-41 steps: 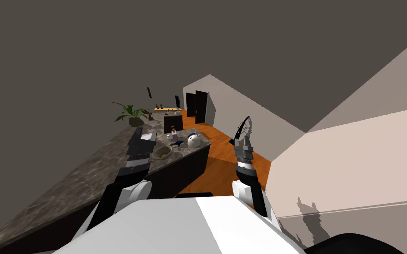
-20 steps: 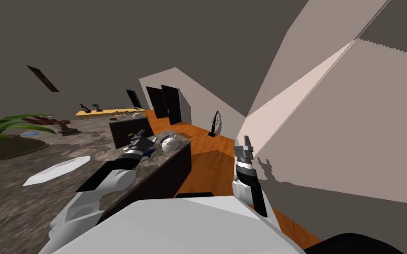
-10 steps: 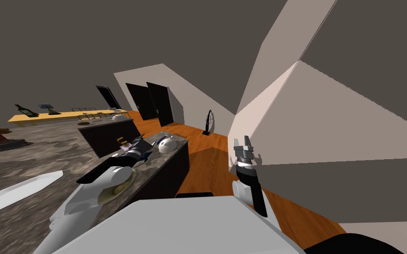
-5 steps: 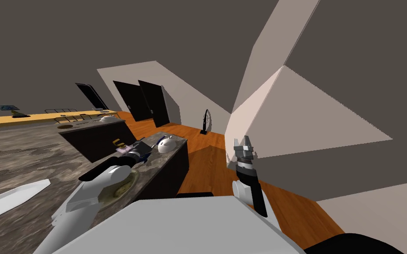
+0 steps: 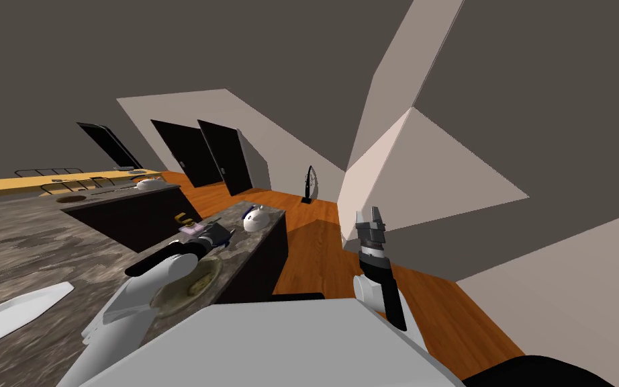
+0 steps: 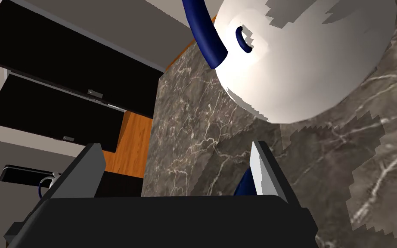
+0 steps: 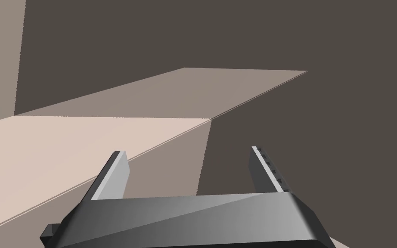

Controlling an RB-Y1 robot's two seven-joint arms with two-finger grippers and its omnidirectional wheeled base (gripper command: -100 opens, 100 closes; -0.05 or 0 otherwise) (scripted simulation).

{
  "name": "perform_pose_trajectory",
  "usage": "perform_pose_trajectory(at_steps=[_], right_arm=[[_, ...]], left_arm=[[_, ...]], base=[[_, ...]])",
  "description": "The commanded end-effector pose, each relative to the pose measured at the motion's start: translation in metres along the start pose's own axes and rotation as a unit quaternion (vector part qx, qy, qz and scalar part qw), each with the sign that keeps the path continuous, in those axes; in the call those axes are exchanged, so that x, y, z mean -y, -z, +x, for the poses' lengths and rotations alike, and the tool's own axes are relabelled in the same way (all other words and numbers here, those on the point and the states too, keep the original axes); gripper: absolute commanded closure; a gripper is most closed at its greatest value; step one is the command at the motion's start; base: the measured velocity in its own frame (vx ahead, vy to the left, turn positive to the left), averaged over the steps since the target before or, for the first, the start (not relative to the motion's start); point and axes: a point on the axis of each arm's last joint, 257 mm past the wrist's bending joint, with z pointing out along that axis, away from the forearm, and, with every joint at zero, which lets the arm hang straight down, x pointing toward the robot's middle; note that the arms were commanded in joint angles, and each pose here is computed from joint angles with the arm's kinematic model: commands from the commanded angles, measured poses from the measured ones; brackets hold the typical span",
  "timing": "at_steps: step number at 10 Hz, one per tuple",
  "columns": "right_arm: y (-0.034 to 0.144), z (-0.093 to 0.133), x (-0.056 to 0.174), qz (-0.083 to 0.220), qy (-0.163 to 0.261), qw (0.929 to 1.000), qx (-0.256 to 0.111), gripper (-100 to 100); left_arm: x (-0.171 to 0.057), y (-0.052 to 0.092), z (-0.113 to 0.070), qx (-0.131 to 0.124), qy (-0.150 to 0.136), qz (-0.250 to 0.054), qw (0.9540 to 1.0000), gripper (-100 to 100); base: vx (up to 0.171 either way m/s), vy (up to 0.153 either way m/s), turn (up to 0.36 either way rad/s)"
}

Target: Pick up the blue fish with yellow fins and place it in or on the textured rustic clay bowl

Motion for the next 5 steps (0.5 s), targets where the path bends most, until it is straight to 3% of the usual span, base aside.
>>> perform_pose_trajectory(at_steps=[1, 5], right_arm=[[0.000, 0.000, 0.000, 0.000, 0.000, 1.0000, 0.000, 0], [0.000, 0.000, 0.000, 0.000, 0.000, 1.0000, 0.000, 0]], left_arm=[[-0.015, -0.002, -0.013, 0.015, 0.009, -0.022, 0.9996, -100], [-0.064, 0.002, -0.047, 0.052, 0.033, -0.077, 0.9951, -100]], base=[[-0.077, 0.091, -0.108], [-0.058, 0.063, -0.065]])
